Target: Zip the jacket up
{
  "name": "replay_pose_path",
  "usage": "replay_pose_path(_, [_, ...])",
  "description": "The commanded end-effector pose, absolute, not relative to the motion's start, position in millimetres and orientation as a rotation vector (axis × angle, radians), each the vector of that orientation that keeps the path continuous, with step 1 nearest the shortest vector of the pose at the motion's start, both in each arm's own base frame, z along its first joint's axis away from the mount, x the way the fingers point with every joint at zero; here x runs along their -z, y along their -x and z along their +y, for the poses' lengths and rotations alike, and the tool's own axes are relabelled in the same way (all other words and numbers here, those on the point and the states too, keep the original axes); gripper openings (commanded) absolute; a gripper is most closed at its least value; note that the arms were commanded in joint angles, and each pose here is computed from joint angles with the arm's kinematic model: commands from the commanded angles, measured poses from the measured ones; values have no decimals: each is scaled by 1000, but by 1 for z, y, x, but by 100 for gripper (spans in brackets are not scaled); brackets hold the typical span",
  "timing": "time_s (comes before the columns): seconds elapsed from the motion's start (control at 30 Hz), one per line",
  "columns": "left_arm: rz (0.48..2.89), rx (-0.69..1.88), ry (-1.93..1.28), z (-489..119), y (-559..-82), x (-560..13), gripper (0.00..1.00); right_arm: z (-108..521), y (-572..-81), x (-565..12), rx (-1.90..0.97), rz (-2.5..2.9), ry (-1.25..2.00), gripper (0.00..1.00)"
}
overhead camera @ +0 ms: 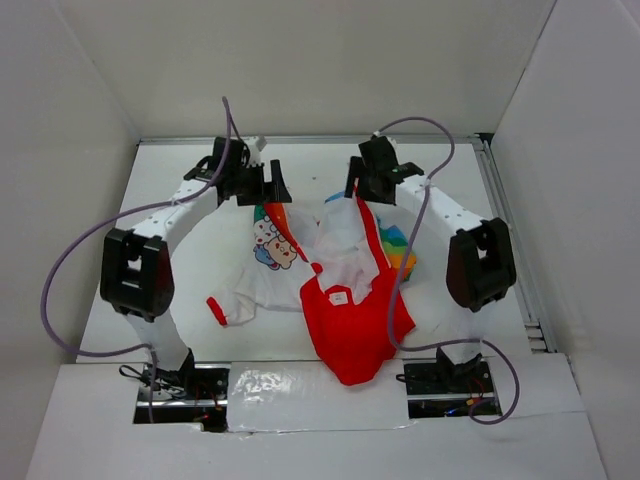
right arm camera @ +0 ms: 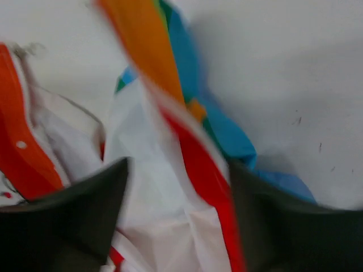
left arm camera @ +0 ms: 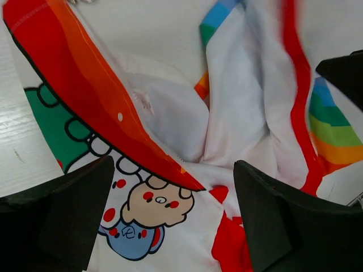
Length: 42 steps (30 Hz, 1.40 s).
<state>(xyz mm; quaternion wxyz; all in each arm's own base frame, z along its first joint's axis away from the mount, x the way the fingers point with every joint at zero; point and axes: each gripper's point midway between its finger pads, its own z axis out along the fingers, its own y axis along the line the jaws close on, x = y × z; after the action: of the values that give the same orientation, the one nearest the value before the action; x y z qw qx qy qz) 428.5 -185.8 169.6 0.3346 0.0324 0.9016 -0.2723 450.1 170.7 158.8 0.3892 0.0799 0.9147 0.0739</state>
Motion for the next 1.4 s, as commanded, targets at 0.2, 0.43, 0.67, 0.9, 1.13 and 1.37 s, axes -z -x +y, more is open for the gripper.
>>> replay_pose_path(0.2, [2152,848,-192,-198,-374,-242,99,152,-423,-210,-374,2191,-274,100])
replay_pose_path(0.43, [2344,951,-28,-192,-282,-158,99,112,-392,-130,-362,2361,-466,100])
replay_pose_path(0.67, [2492,895,110,-184,-275,-86,99,140,-368,-80,-445,2496,-413,93])
replay_pose_path(0.9, [2581,788,153,-191,-338,-56,99,183,-321,-29,-457,2640,-332,100])
replay_pose_path(1.13, [2612,863,24,-229,-443,-40,99,286,-242,-29,-670,2708,57,100])
replay_pose_path(1.37, [2399,1040,-291,-313,-511,-114,99,390,-164,-101,-984,2514,612,100])
